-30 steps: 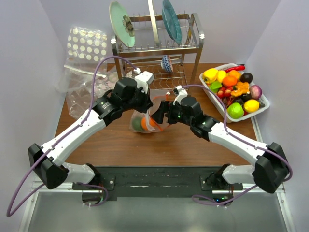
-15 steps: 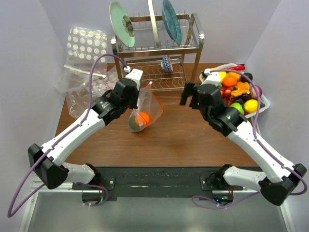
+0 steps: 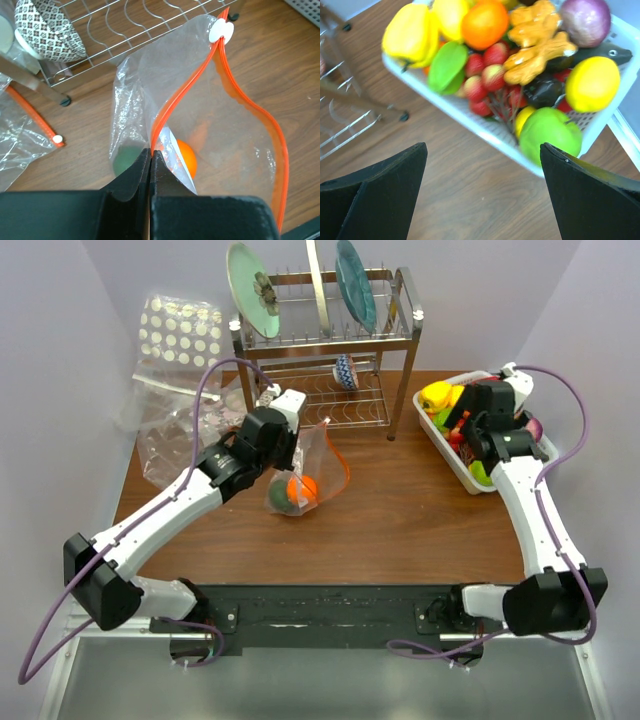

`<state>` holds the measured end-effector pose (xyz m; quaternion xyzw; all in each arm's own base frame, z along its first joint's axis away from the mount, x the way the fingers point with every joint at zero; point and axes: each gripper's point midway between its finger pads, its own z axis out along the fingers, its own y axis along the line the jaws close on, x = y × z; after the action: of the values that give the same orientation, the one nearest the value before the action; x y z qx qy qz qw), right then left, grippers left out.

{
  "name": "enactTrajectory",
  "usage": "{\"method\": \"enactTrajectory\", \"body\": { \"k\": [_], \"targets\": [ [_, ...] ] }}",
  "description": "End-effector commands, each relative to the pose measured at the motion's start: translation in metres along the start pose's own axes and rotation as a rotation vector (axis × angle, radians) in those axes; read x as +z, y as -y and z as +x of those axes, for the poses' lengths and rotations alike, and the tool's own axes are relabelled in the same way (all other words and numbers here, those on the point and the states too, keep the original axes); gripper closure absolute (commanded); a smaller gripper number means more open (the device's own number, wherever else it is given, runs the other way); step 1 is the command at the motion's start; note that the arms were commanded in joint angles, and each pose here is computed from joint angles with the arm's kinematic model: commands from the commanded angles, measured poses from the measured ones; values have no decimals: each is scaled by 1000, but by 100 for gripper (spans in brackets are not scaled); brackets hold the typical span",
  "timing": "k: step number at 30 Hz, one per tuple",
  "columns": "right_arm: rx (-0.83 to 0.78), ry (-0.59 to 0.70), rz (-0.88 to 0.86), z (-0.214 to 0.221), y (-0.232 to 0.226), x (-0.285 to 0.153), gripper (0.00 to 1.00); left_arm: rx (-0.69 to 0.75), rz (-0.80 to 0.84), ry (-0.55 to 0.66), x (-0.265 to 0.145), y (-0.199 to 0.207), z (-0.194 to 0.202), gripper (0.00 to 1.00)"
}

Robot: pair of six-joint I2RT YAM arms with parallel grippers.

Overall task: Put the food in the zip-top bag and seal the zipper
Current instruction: Pick up the fake food from the bin.

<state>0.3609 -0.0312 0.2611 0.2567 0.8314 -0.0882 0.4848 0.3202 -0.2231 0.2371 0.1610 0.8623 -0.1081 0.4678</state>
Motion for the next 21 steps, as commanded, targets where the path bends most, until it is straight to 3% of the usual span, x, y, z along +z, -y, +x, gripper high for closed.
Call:
{"method": "enactTrajectory", "body": {
  "k": [1, 7, 21],
  "targets": [
    [133, -21, -7, -6, 26, 32, 1, -23, 64, 98, -6, 12, -37, 100],
    [336, -47, -35, -5, 55, 69, 1, -17, 94, 104, 0, 16, -20, 100],
    [477, -26, -19, 1, 63, 127, 4, -16, 146, 112, -4, 20, -4, 100]
  ]
}}
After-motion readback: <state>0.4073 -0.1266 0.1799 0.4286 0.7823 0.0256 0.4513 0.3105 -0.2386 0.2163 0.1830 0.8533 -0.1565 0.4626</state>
